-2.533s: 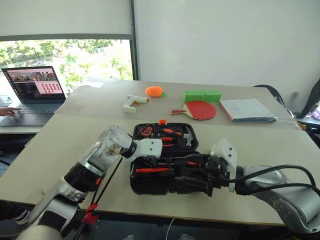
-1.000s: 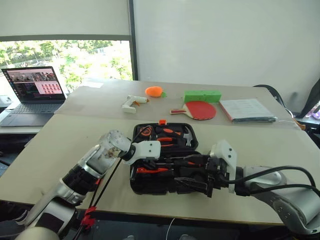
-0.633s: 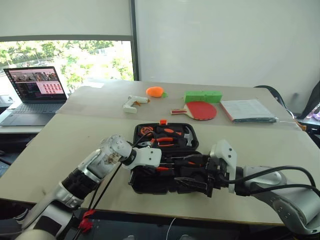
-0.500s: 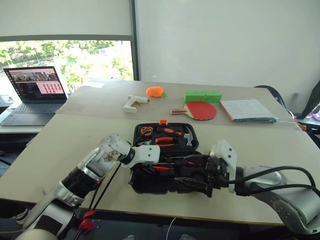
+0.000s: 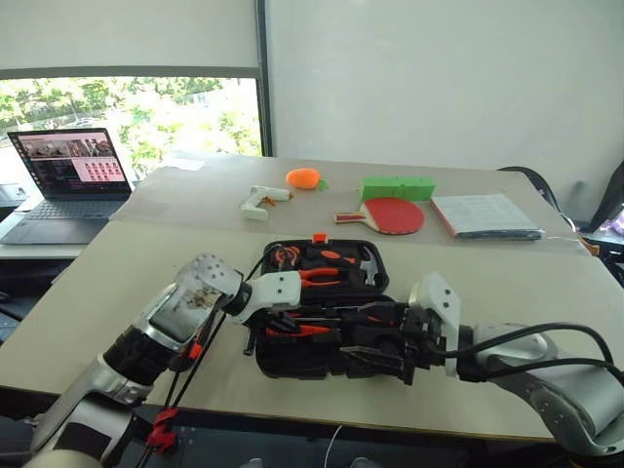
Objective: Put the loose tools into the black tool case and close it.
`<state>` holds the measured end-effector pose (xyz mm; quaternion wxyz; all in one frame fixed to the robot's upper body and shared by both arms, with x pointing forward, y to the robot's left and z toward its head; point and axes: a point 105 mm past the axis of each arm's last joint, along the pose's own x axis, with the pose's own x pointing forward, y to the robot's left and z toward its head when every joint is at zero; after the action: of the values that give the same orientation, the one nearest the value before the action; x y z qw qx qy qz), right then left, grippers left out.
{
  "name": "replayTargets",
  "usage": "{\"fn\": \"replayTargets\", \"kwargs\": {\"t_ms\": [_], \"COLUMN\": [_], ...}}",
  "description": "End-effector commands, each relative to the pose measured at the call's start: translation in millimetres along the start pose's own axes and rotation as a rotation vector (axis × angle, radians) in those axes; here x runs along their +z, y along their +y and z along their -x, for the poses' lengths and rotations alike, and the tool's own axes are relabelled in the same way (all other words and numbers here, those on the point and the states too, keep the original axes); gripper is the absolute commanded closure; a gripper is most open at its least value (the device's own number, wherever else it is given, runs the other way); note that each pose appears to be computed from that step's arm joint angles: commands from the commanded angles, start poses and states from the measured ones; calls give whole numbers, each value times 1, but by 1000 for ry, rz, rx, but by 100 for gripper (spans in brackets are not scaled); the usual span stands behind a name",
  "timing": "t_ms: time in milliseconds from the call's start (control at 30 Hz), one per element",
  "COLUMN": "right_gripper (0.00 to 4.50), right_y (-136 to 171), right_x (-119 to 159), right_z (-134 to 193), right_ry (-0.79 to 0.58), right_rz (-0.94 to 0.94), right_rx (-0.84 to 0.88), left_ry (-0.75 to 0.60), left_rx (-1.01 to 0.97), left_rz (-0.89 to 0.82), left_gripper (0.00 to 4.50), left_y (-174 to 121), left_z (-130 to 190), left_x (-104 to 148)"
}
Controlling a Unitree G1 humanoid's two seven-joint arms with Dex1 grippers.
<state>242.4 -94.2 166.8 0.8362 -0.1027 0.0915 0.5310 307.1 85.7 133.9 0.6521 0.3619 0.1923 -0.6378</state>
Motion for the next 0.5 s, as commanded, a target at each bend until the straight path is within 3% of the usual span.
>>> {"fn": "replayTargets", "kwargs": {"t_ms": [33, 500], "right_gripper": [0, 0], "right_y": [2, 4], "right_x": [9, 8], "right_z": [1, 2], "right_ry": [-23, -21], "right_rz": [40, 38], "right_rx": [3, 10], "left_ry": [1, 37], "left_rx": [39, 51], "left_rz": [-42, -37], "left_gripper": [445, 445], "left_y": [6, 9], "left_z": [0, -4], "left_x": [4, -11]}}
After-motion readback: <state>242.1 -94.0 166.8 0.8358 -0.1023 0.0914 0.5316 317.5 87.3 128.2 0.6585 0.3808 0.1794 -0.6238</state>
